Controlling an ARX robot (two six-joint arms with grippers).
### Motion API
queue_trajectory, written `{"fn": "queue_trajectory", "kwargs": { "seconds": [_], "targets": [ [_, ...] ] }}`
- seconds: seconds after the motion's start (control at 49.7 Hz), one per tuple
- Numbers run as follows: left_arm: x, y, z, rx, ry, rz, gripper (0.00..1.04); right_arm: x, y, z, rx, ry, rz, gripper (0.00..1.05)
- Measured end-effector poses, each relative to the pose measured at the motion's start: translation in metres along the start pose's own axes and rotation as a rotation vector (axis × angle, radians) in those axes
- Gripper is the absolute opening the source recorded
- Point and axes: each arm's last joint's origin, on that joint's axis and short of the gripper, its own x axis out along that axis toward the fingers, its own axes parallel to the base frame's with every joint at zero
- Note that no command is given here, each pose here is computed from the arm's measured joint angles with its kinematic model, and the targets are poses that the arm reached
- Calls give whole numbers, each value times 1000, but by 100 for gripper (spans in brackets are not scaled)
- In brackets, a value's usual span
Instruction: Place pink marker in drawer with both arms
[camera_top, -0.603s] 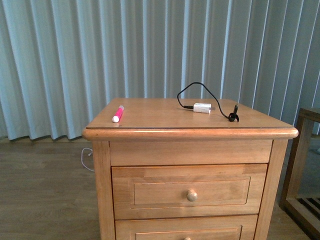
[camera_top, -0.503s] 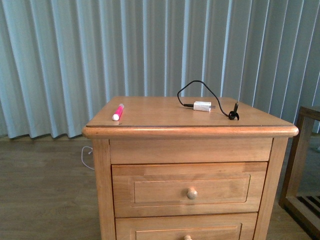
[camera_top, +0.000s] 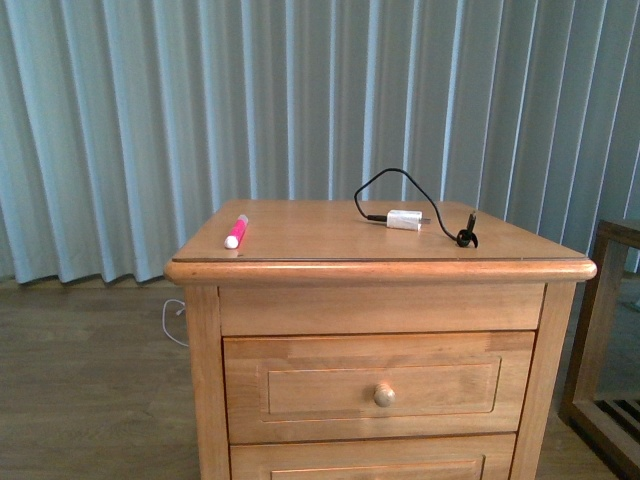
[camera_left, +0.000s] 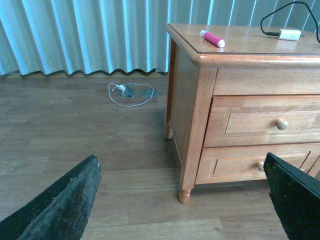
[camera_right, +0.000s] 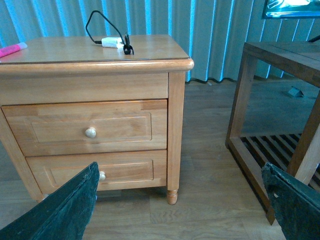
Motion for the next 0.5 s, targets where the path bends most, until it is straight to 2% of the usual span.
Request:
{"fn": "queue_trajectory", "kwargs": {
  "seconds": [0.422,0.503],
  "targets": [
    [0,0,0,0,0,0,99,0,0,0,0,1,0,96],
    [0,0,0,0,0,0,99,1,1,-2,-19,143,66,96]
  ]
}}
